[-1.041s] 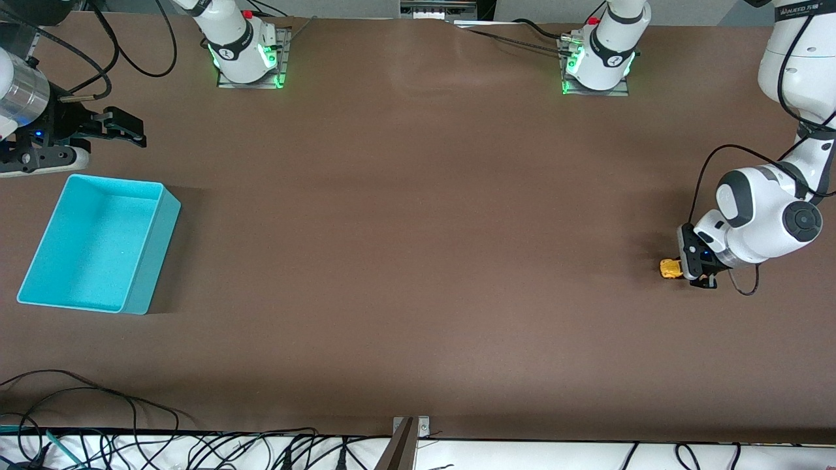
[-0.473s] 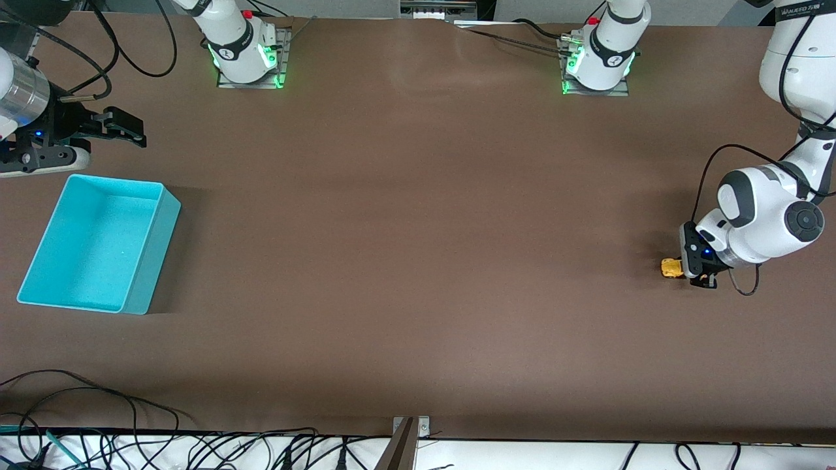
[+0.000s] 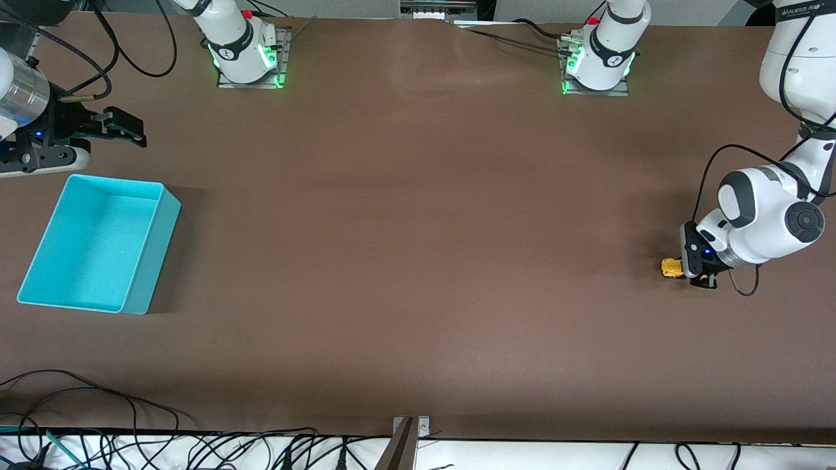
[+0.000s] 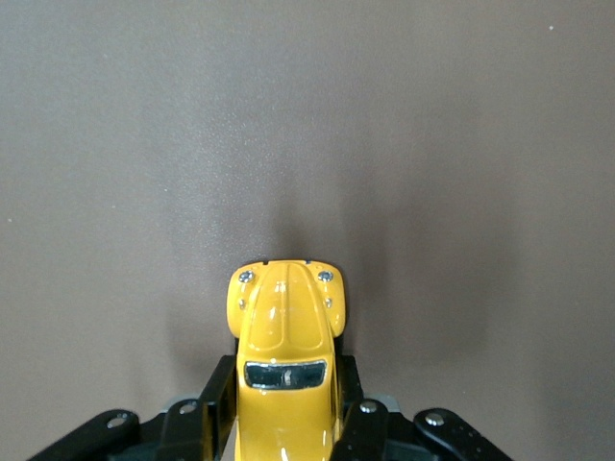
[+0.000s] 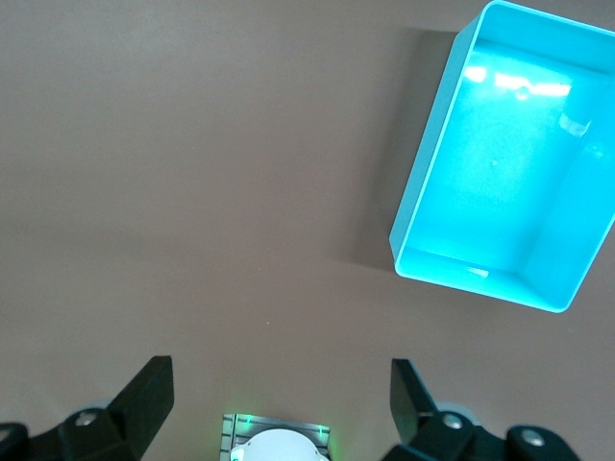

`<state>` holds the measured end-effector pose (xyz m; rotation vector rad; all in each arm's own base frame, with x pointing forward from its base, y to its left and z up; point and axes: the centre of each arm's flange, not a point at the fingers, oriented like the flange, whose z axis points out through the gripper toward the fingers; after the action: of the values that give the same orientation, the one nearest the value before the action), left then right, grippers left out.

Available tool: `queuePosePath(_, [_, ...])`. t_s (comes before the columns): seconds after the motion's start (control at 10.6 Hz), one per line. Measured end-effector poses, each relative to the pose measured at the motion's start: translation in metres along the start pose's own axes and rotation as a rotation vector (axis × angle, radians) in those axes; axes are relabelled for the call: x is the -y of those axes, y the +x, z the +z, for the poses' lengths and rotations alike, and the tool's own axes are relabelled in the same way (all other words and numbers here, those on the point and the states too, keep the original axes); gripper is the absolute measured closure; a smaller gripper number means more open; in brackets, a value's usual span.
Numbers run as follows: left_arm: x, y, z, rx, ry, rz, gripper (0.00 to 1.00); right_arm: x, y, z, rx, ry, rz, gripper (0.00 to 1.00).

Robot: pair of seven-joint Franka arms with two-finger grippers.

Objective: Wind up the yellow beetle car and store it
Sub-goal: 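Drag the held car backward along the table with the left gripper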

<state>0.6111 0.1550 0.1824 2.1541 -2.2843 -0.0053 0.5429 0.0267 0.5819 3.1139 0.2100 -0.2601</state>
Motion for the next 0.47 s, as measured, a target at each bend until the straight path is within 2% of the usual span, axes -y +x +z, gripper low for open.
queuePosePath(0.47, [0.0009,-0.0005,0.0001,0.000,0.000,0.027,0.55,0.0000,0.0000,0.0000,0.000,0.000,0.000,0.00])
